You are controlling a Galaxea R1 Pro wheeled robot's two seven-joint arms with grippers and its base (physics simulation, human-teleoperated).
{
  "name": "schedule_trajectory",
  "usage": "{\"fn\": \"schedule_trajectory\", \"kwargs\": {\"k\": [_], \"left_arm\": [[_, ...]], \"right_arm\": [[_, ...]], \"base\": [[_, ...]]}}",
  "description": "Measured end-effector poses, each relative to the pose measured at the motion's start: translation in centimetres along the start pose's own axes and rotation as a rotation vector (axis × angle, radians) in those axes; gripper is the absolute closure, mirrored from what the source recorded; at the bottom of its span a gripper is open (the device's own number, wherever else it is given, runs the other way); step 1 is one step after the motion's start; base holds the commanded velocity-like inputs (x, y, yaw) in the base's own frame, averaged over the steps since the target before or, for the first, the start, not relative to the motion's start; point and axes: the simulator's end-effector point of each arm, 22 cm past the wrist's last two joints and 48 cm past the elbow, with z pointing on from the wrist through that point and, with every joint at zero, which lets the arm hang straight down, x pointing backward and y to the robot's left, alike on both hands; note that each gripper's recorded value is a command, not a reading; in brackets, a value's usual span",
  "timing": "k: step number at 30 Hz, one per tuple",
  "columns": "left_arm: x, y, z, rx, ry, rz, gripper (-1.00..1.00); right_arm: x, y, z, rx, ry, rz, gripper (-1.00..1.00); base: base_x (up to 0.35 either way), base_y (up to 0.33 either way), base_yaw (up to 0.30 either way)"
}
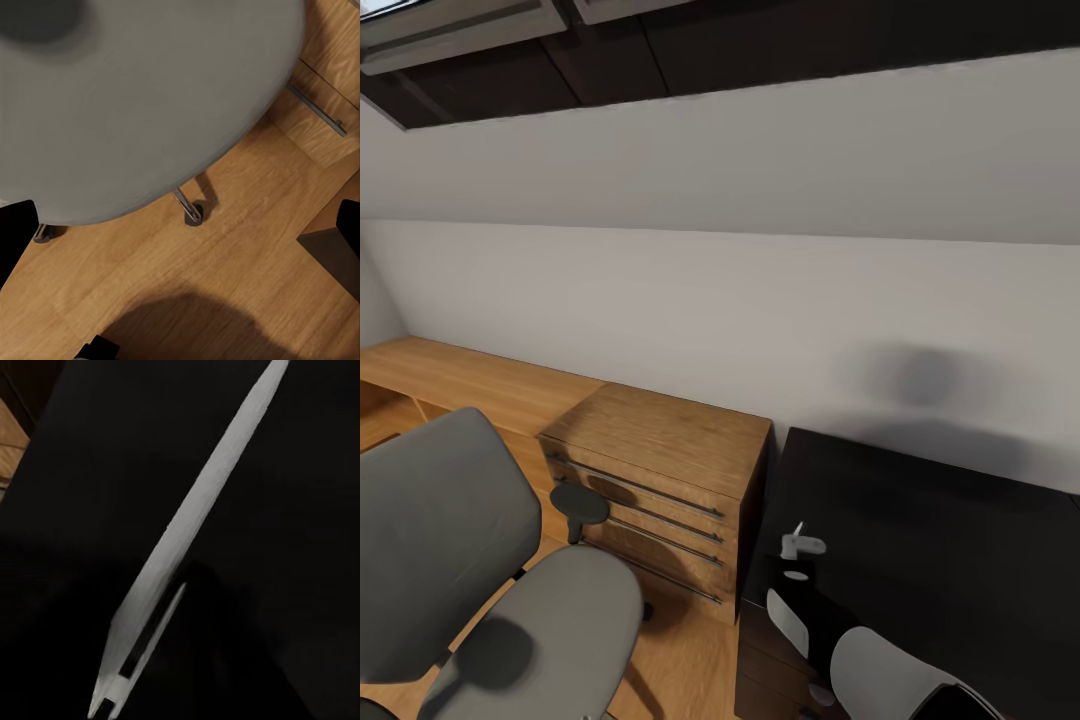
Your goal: In the bedroom, organize the workspace by keeping the computer under the desk, ensuring the monitor is on the desk, placing the keyboard on the desk next to the monitor, placing the mouse on the desk next to the keyboard, moving the folder from the swivel chair onto the desk next to the mouse, stacking the notebook on top of the folder with the pen on top of the notebook, and positioning the swivel chair next to the desk.
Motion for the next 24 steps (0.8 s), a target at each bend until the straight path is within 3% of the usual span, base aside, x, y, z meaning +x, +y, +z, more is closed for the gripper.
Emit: {"fn": "schedule_trajectory", "kwargs": {"k": [4,7,24], "left_arm": [[0.0,0.0,0.0,0.000,0.000,0.000,-1.00],[0.0,0.0,0.0,0.000,0.000,0.000,-1.00],[0.0,0.0,0.0,0.001,0.000,0.000,-1.00]], "right_arm": [[0.3,0.8,-0.2,-0.021,0.042,0.065,1.00],[0.4,1.1,-0.3,-0.030,0.059,0.083,1.00],[0.4,1.3,-0.4,-0.036,0.067,0.093,1.00]], "base": [[0.000,0.000,0.000],[0.000,0.000,0.000],[0.000,0.000,0.000]]}}
